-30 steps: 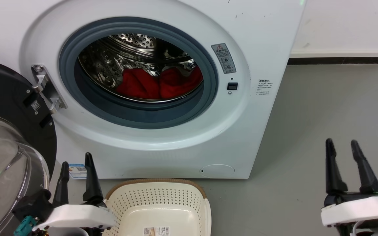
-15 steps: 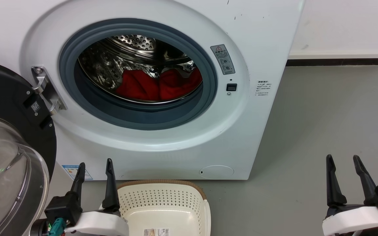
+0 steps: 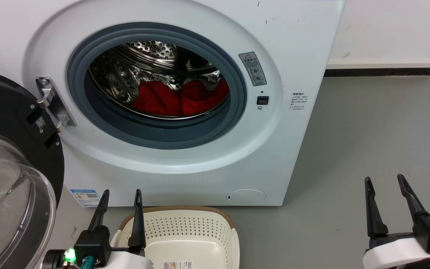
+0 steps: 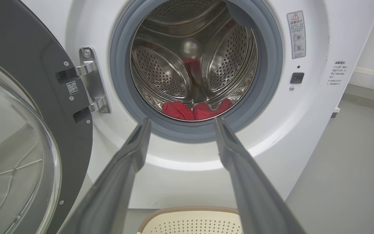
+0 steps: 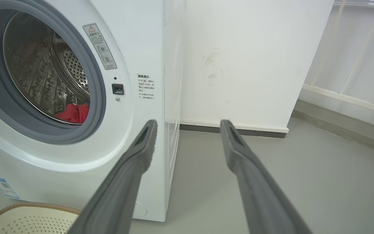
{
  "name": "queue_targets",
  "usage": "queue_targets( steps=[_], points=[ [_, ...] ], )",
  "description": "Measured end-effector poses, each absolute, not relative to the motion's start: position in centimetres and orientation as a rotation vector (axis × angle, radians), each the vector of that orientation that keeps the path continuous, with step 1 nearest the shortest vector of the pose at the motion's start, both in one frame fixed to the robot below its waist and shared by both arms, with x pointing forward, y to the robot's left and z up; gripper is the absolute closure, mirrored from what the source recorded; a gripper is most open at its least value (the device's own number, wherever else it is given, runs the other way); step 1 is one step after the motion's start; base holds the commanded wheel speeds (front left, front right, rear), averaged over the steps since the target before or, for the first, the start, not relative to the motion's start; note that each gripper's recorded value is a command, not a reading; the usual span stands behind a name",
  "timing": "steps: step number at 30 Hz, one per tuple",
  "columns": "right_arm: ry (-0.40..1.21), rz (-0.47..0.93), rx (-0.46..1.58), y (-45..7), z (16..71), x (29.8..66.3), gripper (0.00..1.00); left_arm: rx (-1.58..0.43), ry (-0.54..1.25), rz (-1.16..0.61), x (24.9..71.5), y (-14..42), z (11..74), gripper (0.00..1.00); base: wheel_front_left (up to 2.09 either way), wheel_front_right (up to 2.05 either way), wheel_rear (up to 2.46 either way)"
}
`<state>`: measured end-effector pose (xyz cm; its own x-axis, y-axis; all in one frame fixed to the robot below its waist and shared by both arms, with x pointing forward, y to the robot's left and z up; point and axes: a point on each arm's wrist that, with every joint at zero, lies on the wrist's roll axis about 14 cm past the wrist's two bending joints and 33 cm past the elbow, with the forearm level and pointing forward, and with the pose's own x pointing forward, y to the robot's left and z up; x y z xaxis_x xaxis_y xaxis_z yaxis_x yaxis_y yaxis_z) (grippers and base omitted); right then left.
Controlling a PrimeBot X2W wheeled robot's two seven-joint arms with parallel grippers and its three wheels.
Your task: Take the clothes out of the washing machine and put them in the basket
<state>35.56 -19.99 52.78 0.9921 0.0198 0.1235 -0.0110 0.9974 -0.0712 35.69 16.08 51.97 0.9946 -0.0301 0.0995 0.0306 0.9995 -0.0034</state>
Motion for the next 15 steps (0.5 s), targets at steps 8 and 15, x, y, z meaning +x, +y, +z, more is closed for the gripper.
queue_targets(
  steps=[8, 15],
  points=[
    [-0.126, 0.017, -0.101, -20.0, 52.6, 35.4, 0.00, 0.021, -0.117, -0.002, 35.7, 16.6, 52.2, 0.00, 0.00, 0.00, 0.00],
    [-0.098, 0.016, -0.075, -20.0, 51.4, 35.2, 0.00, 0.062, -0.114, -0.016, 35.5, 16.5, 51.7, 0.00, 0.00, 0.00, 0.00]
  ],
)
